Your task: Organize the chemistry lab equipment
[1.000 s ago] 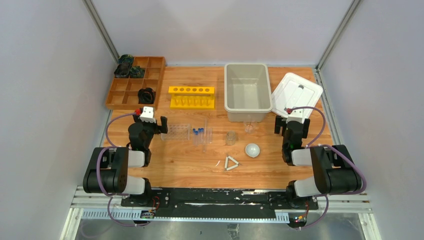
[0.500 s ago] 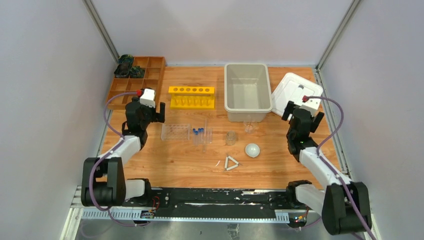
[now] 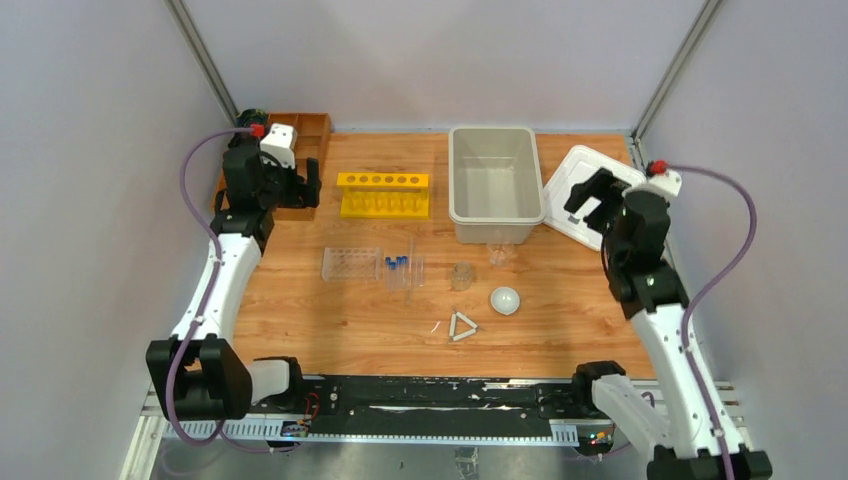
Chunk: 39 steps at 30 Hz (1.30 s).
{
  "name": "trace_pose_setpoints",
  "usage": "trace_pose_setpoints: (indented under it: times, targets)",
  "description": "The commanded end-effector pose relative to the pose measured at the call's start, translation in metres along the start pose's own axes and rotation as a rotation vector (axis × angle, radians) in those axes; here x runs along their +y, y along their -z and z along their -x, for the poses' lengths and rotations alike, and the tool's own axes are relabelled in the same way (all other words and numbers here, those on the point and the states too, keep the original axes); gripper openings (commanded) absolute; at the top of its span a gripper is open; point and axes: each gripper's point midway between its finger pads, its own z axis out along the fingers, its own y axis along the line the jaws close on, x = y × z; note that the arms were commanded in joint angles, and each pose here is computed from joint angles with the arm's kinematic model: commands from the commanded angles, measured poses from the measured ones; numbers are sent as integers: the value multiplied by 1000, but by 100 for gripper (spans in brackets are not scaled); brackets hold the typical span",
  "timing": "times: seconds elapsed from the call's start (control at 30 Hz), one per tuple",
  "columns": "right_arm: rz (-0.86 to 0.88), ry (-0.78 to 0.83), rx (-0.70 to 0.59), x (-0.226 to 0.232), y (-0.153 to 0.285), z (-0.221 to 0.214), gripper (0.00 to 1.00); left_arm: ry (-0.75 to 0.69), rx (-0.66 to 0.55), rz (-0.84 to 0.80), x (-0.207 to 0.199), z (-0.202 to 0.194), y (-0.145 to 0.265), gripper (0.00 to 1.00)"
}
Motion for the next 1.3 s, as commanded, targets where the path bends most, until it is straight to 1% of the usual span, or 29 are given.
trace_pose_setpoints:
  times: [0.0, 0.07, 0.1, 0.17, 0.23, 0.3, 0.5, 0.57, 0.63, 0.77, 0.97, 1.13, 1.27]
  targets:
    - [-15, 71, 369, 34, 3, -22, 100, 92, 171, -42, -7, -19, 10, 100]
    - [-92, 179, 507, 47, 0, -34, 100, 104, 176, -38, -6, -14, 13, 100]
    - [-100, 206, 518, 59, 2, -33, 100, 111, 181, -38, -6, -13, 13, 100]
    - [-28, 244, 527, 95, 4, -39, 100, 124, 185, -45, -7, -10, 15, 100]
    - [89, 276, 510, 138, 9, -49, 100, 148, 204, -56, -10, -9, 16, 100]
    - [170, 319, 498, 175, 14, -63, 100, 151, 221, -71, -13, -9, 18, 100]
    - [287, 475, 579, 250, 27, -132, 98, 122, 248, -34, -7, -15, 30, 100]
    - [313, 521, 609, 270, 31, -159, 95, 119, 253, -41, -8, -16, 34, 100]
    - [341, 557, 649, 286, 35, -187, 90, 125, 264, -45, -11, -19, 37, 100]
    - [331, 597, 732, 296, 29, -241, 76, 131, 273, -70, -16, -25, 41, 100]
    - [294, 615, 777, 295, 15, -280, 62, 117, 300, -72, -16, -33, 43, 100]
    - [233, 578, 800, 286, -1, -299, 57, 116, 316, -75, -17, -36, 43, 99]
    - [189, 582, 769, 280, -13, -307, 55, 118, 315, -60, -15, -35, 44, 98]
